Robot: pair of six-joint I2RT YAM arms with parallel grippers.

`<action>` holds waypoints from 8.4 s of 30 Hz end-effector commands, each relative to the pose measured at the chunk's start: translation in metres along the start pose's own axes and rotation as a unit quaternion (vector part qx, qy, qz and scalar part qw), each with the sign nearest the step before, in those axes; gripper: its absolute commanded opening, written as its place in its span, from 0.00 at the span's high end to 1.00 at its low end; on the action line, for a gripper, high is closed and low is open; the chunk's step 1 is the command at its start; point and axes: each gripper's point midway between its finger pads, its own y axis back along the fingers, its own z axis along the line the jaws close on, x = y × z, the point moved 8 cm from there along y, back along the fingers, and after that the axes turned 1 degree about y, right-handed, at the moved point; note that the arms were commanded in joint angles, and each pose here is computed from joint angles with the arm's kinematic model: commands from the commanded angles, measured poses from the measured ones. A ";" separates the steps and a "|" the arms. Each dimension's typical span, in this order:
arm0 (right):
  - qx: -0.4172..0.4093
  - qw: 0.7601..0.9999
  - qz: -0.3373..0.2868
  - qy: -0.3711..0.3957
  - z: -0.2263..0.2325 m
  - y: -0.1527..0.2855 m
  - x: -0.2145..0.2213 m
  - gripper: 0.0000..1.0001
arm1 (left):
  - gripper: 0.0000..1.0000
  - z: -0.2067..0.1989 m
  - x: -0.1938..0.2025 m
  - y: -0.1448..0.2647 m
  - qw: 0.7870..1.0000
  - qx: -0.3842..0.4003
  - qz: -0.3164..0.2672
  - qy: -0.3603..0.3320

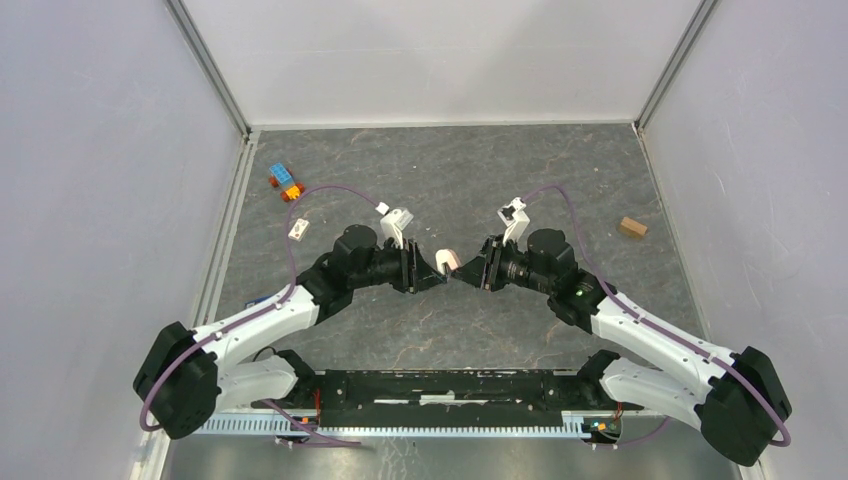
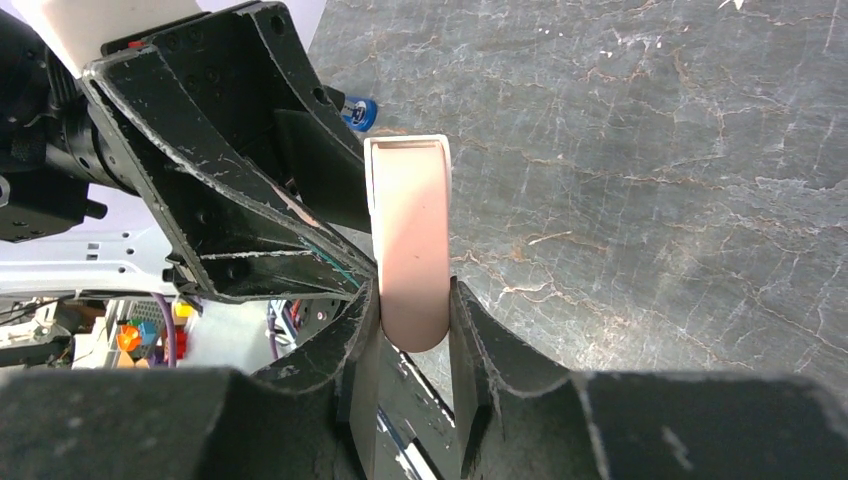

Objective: Load the staples into the stapler

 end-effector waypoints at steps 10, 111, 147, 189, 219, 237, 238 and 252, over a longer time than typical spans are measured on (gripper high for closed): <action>-0.021 0.999 -0.034 0.017 0.018 -0.001 -0.015 0.97 | 0.58 0.005 -0.002 -0.009 0.997 0.006 -0.037 -0.074; -0.093 0.970 -0.224 0.035 0.050 0.001 -0.083 0.65 | 0.98 -0.045 -0.059 0.021 0.984 -0.069 -0.043 -0.157; 0.009 0.984 -0.176 0.025 0.071 -0.060 -0.075 0.40 | 0.98 -0.038 -0.058 0.042 0.981 -0.140 -0.126 -0.045; -0.003 0.985 -0.172 0.023 0.074 -0.082 -0.070 0.75 | 0.98 -0.029 -0.048 0.052 0.977 -0.149 -0.136 -0.065; 0.486 0.858 0.083 0.144 -0.176 -0.038 -0.062 0.82 | 0.00 0.037 -0.010 0.095 0.907 -0.398 -0.137 -0.035; 0.478 0.858 0.119 0.142 -0.188 -0.036 -0.054 0.45 | 0.00 0.057 0.002 0.113 0.872 -0.457 -0.163 0.063; 0.477 0.859 0.120 0.142 -0.186 -0.035 -0.055 0.41 | 0.00 0.055 0.000 0.116 0.868 -0.460 -0.171 0.074; 0.397 0.901 0.065 0.162 -0.136 0.006 -0.059 0.04 | 0.14 0.065 -0.008 0.176 0.686 -0.583 -0.365 0.235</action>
